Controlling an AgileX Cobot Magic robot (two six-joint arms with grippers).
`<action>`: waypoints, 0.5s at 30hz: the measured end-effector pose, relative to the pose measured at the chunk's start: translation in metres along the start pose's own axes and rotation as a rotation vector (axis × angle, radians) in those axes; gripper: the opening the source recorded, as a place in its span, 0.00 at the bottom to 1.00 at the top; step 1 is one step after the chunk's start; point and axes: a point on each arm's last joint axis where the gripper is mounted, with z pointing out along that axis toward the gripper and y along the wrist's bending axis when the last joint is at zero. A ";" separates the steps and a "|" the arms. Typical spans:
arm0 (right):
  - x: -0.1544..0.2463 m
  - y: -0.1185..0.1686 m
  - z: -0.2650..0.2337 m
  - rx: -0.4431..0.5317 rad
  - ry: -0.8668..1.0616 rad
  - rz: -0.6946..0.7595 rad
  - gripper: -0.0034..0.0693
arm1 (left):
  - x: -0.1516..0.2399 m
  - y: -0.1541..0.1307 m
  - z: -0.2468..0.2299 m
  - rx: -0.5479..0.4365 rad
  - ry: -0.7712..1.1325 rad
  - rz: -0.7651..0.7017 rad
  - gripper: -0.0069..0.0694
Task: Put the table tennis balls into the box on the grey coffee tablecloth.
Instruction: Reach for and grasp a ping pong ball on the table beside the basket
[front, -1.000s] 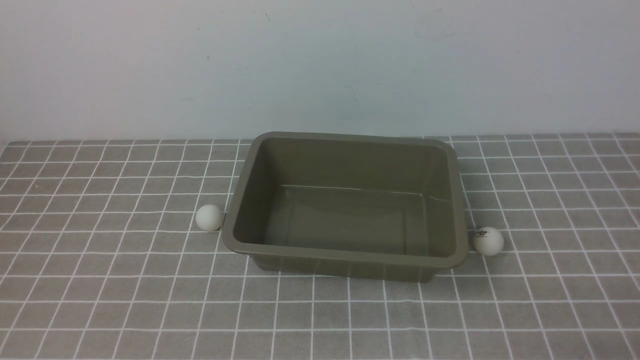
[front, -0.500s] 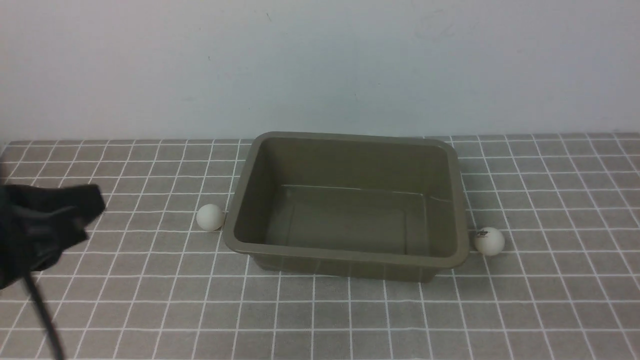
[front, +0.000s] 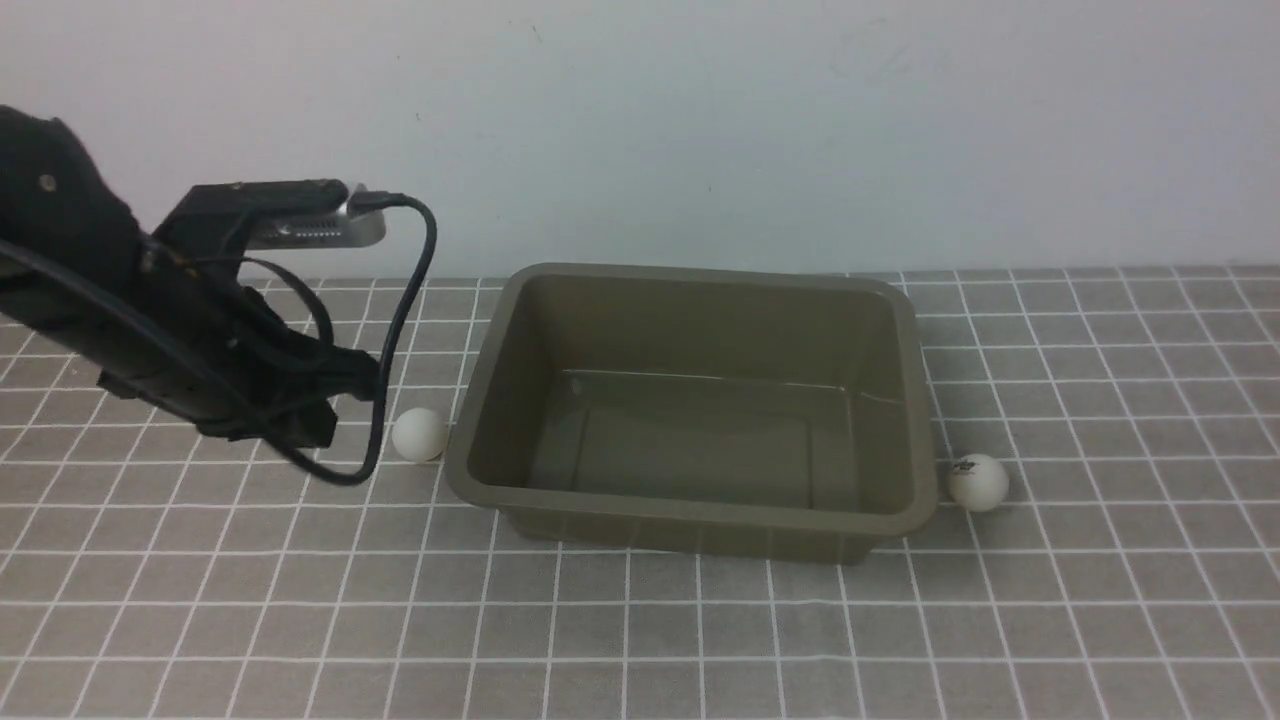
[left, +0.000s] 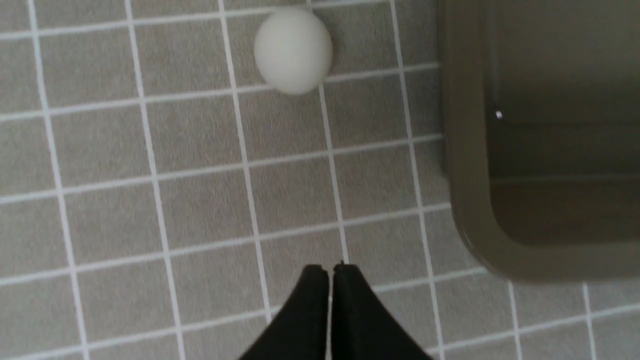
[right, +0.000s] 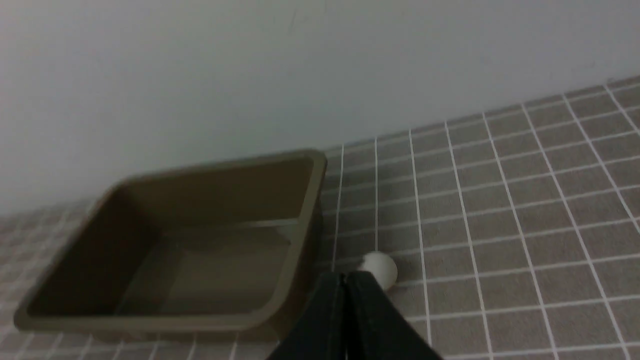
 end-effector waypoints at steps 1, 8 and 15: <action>-0.006 0.002 0.003 0.002 0.041 -0.020 0.03 | -0.006 0.001 0.008 0.000 0.011 -0.002 0.09; -0.015 0.002 0.020 0.014 0.134 -0.031 0.03 | -0.036 0.008 0.060 -0.002 0.071 0.011 0.29; -0.016 0.001 0.021 0.014 0.133 -0.031 0.03 | -0.048 0.016 0.101 -0.015 0.064 0.018 0.67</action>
